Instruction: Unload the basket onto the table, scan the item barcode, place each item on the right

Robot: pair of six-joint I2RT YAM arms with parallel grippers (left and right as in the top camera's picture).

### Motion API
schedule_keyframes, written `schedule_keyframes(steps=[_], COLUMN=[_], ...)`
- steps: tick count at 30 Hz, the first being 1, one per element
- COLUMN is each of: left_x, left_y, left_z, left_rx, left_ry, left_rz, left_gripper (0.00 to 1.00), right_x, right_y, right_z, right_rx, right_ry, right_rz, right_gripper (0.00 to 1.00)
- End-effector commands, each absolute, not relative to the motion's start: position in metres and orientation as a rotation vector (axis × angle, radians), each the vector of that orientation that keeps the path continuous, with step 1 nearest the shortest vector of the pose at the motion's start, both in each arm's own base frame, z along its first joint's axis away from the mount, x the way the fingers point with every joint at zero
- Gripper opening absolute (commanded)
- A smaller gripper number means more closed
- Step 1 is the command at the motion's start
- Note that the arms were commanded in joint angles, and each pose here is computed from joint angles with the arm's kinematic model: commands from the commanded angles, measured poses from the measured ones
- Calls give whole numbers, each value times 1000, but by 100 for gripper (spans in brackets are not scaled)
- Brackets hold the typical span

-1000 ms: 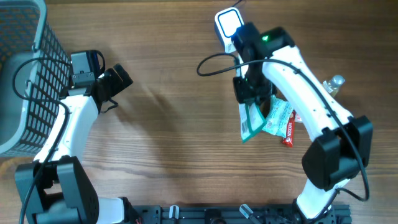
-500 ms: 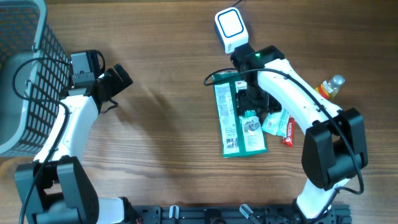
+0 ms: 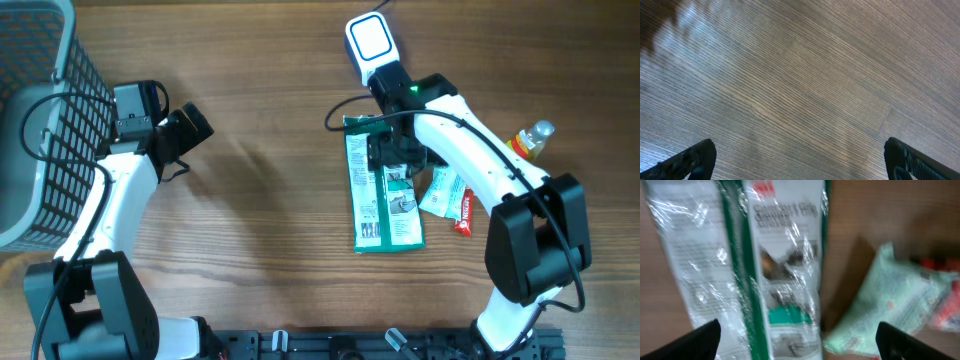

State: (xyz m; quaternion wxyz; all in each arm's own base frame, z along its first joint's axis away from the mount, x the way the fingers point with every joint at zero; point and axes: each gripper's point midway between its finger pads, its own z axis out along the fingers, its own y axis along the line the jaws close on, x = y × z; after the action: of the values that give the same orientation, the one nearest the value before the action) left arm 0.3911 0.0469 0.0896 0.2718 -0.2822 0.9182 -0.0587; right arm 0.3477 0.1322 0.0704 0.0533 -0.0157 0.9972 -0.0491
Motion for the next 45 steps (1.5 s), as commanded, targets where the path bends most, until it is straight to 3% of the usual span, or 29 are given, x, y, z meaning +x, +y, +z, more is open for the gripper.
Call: schedule_keyframes(steps=[1,11,20,25,34,40,45], left_x=[395,395,395,395,395,395,395], left_y=[51,51,51,51,51,51,51], left_z=[99,99,99,99,99,99,99], left_rx=[-758,-758,-758,-758,-758,-758,-758], left_ry=[2444,2444,2444,2444,2444,2444,2444], left_rz=[-148,-148,-148,-148,-148,-148,-148], left_gripper=[100,100,100,100,100,100,100], right_x=[381,471,480,476,436,371,301], right_y=[144,184,188,186,168,119,78], right_z=[71,114,126,178,326,434,492], right_rx=[-22,25,32,41,66,152,130], right_ry=[2904,2494,2437,2339,2037,1777,1617], right_rz=[-87,157,187,234,366,356,305], right_gripper=[100,100,100,99,100,100,100])
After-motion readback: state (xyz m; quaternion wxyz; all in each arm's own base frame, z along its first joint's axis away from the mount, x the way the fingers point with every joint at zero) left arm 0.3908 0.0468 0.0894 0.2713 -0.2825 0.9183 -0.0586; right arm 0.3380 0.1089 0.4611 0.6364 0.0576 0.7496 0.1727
